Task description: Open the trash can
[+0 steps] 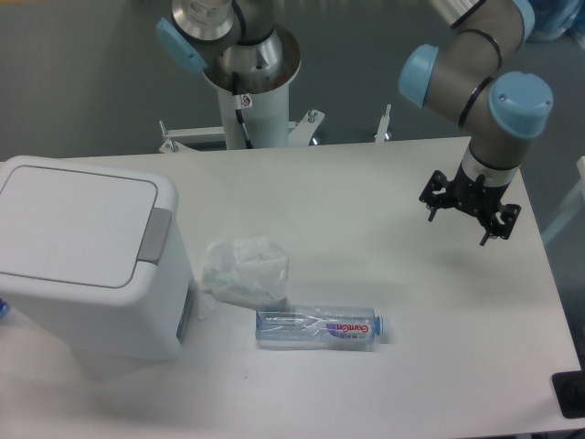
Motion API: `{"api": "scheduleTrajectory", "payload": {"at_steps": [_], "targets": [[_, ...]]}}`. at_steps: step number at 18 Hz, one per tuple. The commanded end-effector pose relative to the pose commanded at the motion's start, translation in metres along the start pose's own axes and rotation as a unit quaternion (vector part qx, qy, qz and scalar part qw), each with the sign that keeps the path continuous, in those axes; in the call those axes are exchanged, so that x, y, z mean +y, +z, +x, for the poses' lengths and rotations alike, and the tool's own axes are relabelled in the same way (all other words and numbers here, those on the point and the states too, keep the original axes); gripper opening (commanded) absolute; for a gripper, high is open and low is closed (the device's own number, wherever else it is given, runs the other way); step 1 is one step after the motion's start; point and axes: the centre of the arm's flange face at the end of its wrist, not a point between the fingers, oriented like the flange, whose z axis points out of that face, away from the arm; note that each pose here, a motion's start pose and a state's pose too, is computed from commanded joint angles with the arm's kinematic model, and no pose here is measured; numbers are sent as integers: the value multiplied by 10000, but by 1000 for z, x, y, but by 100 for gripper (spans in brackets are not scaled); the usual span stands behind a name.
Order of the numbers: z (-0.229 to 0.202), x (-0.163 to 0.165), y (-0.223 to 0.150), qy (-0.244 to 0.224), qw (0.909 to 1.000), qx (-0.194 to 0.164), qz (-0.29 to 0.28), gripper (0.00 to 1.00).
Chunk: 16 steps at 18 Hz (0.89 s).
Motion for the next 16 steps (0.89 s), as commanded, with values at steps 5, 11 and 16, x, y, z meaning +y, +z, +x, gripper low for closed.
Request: {"api": "scheduleTrajectory", "payload": {"at_steps": [5,11,16], "targets": [[0,0,-2,1,10000,-16,-5,100],[0,0,1,-514,9987,16,-67,100],[18,-40,0,-1134,9933,98,180,100]]}}
